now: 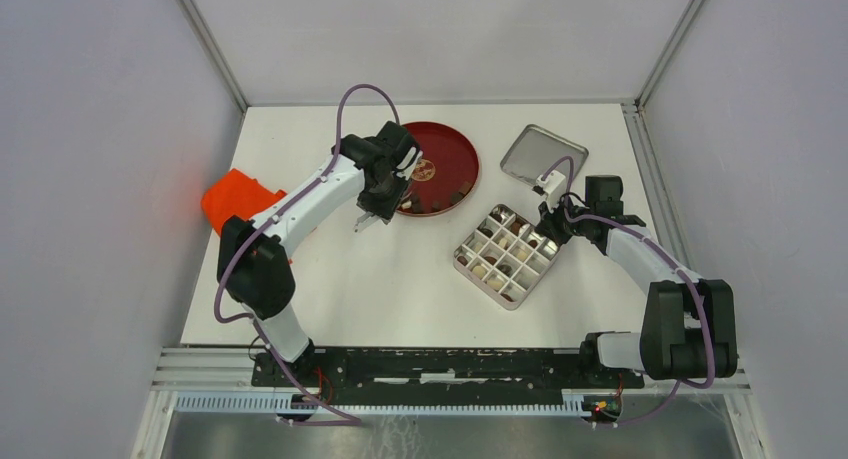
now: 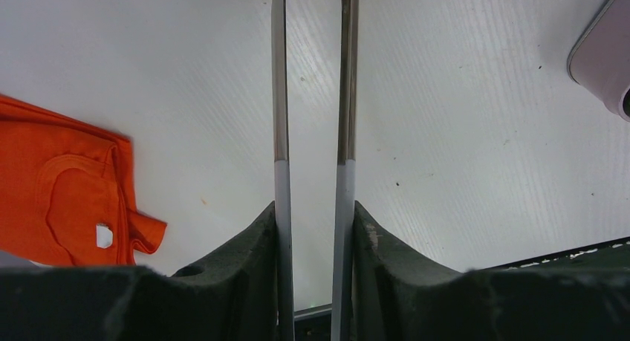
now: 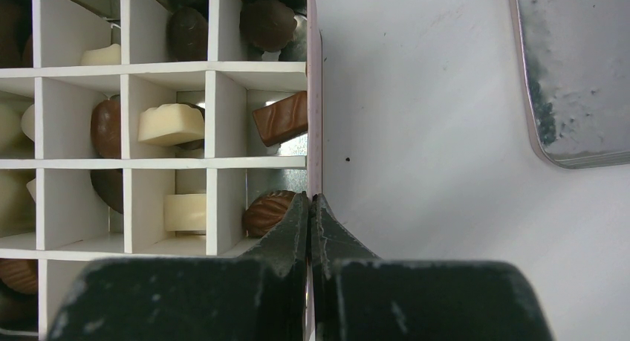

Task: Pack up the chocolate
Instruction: Place the fake chocolate in the packing box.

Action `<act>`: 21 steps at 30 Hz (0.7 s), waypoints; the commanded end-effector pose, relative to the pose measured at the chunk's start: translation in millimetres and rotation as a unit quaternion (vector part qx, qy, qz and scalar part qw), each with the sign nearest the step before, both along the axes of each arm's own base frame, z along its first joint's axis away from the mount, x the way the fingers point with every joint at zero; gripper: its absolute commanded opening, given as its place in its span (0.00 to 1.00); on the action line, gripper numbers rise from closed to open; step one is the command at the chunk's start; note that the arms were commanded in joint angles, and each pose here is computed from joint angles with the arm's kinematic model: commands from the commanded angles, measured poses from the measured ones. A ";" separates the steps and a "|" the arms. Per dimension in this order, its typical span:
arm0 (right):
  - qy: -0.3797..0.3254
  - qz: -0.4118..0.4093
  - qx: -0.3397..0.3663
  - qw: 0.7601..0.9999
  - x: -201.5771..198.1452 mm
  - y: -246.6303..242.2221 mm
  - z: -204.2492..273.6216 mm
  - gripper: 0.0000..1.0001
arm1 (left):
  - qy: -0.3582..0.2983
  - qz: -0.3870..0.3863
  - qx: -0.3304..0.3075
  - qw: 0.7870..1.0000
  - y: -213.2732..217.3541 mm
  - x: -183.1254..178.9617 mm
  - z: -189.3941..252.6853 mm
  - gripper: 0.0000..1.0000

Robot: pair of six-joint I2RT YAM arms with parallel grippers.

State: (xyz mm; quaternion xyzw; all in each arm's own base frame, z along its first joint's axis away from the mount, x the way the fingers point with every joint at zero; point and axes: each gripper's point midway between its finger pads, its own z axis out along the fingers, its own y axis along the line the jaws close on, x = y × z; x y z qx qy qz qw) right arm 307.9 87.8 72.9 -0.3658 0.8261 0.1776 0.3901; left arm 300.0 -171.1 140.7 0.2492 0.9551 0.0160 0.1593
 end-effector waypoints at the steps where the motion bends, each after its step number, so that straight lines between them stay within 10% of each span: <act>1: -0.034 0.013 0.014 0.999 12.7 5.5 19.6 0.00 | -0.005 -0.019 0.011 1.000 2.5 1.6 0.9 0.41; 21: -0.035 0.013 0.015 0.999 12.7 5.5 20.2 0.00 | 0.014 -0.020 0.022 0.999 5.0 -3.0 -11.2 0.41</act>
